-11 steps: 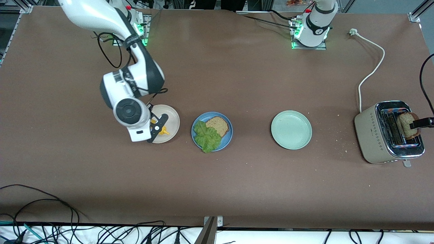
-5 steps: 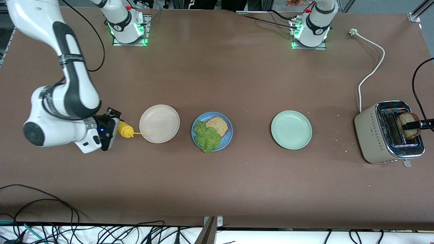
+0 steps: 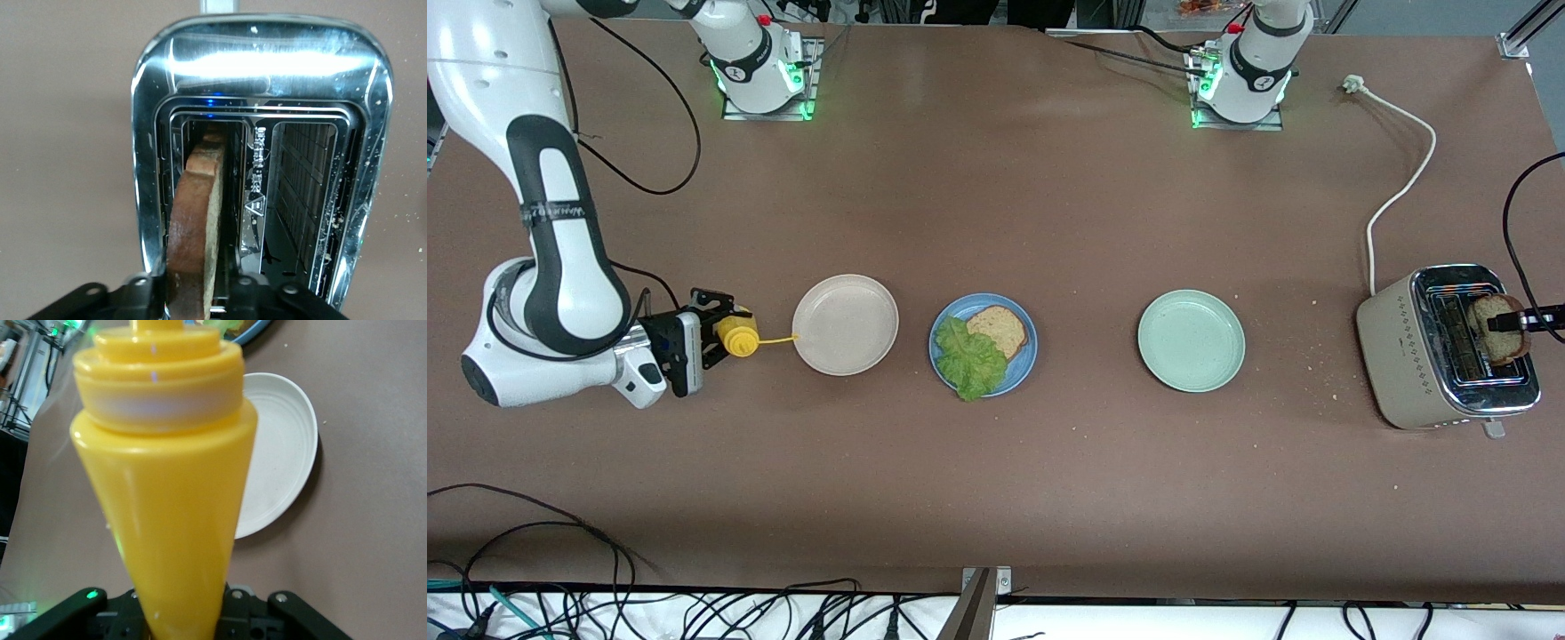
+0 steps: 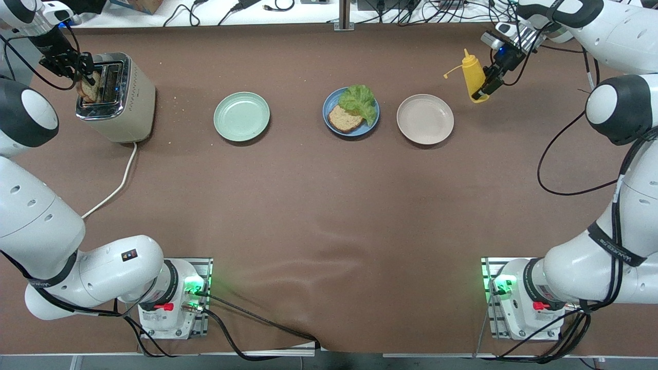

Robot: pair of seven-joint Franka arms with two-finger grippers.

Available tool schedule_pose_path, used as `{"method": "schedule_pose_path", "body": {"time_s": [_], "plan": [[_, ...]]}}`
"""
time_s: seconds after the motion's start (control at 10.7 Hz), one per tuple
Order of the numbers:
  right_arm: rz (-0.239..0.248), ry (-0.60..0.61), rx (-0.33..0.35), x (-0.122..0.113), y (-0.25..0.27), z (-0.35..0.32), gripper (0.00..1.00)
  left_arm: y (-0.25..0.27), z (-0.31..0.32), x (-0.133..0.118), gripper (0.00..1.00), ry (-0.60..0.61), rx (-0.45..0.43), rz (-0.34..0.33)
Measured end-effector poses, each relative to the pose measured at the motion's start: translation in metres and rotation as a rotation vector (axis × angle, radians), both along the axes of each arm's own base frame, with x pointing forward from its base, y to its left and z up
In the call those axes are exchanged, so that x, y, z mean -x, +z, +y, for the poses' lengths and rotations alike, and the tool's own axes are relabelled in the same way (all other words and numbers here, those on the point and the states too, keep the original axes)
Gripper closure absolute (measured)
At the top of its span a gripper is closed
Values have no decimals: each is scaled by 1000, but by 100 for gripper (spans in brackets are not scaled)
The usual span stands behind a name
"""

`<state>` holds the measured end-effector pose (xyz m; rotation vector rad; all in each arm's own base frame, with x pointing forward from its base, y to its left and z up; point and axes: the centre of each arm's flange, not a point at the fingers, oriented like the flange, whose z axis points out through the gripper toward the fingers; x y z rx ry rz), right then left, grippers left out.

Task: Make sandwich in blue plate with both arms
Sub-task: 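Return the mustard beside the white plate while the left gripper lifts toast, then open the right gripper off the mustard while the left gripper carries toast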

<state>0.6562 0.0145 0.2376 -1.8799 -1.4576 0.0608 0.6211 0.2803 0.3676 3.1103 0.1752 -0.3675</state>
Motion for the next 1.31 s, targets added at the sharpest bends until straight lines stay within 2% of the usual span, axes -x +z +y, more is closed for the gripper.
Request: {"method": "schedule_pose_path", "body": {"time_s": [0.19, 0.28, 0.56, 0.84, 1.03, 1.22, 1.31], "plan": [[-84, 69, -181, -4, -35, -10, 81, 1, -8, -1, 84, -27, -16, 30], [-123, 93, -240, -7, -48, -14, 81, 4, -17, -4, 87, -42, -16, 34], [-243, 150, -381, -17, -85, -31, 81, 44, -40, -1, 87, -66, -7, 51], [-276, 153, -456, -13, -121, -43, 81, 123, -66, 24, 91, -80, 4, 70], [-272, 127, -498, -11, -131, -37, 81, 171, -86, 41, 91, -99, -3, 48], [-273, 122, -505, -11, -132, -37, 81, 191, -130, 44, 91, -121, 23, 50], [-275, 123, -506, -11, -132, -37, 81, 192, -166, 40, 91, -75, 67, 52]]}}
